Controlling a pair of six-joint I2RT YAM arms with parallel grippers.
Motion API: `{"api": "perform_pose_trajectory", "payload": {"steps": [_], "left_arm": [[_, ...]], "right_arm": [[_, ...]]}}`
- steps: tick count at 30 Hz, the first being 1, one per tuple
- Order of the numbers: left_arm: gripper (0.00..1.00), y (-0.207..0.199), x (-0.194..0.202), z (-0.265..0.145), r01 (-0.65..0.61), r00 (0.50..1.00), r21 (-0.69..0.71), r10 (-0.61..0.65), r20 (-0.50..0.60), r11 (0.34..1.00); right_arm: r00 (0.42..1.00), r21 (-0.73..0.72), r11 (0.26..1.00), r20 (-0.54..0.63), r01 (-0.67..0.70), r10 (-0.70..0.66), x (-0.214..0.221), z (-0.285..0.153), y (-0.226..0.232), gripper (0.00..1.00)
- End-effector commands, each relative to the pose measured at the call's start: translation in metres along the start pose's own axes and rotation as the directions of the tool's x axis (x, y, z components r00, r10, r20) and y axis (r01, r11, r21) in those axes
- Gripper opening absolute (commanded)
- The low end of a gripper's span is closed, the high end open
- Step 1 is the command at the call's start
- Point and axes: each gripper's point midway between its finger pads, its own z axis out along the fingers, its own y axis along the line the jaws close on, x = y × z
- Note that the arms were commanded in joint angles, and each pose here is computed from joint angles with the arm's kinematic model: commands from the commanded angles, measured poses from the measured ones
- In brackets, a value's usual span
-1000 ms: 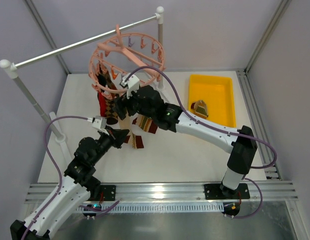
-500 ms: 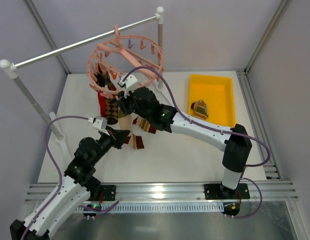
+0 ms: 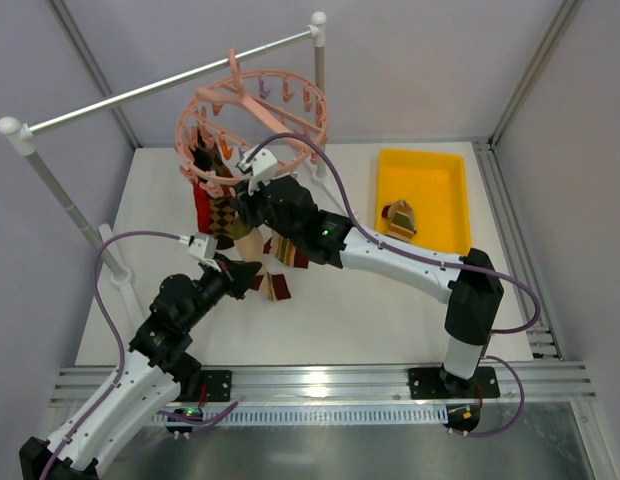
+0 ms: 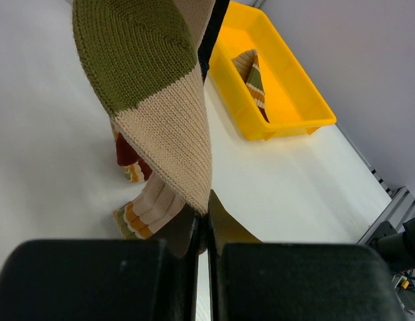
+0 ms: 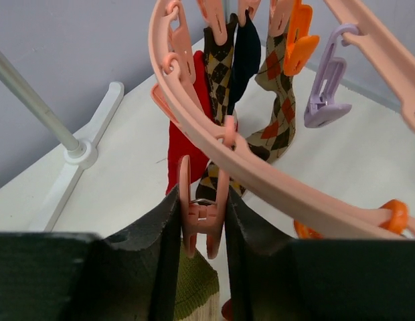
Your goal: Remove the socks clipped to the hanger
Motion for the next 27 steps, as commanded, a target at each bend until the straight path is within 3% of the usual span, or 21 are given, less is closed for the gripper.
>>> {"api": "perform_pose_trajectory", "payload": {"steps": [1, 3, 5, 12, 17, 22, 27], "left_arm": [[0.00, -0.001, -0.003, 0.000, 0.001, 1.000, -0.004, -0.001, 0.006, 1.000], [0.00, 0.005, -0.004, -0.001, 0.002, 1.000, -0.035, -0.001, 0.012, 0.999], [0.00, 0.007, -0.005, -0.002, 0.002, 1.000, -0.052, -0.001, 0.017, 0.999], [0.00, 0.029, -0.009, -0.009, 0.008, 0.999, -0.171, 0.002, 0.054, 0.985], [0.00, 0.051, -0.009, -0.015, 0.019, 0.998, -0.294, 0.000, 0.064, 0.956], [0.00, 0.043, -0.012, -0.011, 0.062, 0.996, -0.253, -0.042, 0.083, 0.965], [0.00, 0.024, -0.021, -0.006, 0.195, 0.979, -0.204, -0.179, 0.094, 0.959]], "right_arm": [[0.995, 0.007, 1.000, 0.094, -0.028, 0.028, -0.033, -0.013, 0.000, 0.51], [0.996, 0.008, 1.000, 0.082, -0.028, 0.027, -0.027, -0.015, -0.001, 0.64], [0.996, 0.003, 1.000, 0.087, -0.028, 0.028, -0.030, -0.022, -0.002, 0.71], [0.996, 0.014, 1.000, 0.089, -0.018, 0.017, -0.014, -0.055, -0.014, 0.75], [0.985, 0.033, 0.998, 0.163, -0.056, 0.049, -0.016, -0.090, -0.028, 0.75], [0.980, -0.038, 0.999, 0.194, -0.026, 0.033, 0.005, -0.117, -0.028, 0.76], [0.993, -0.151, 0.988, 0.112, -0.019, 0.036, 0.052, -0.118, -0.008, 0.76]]}}
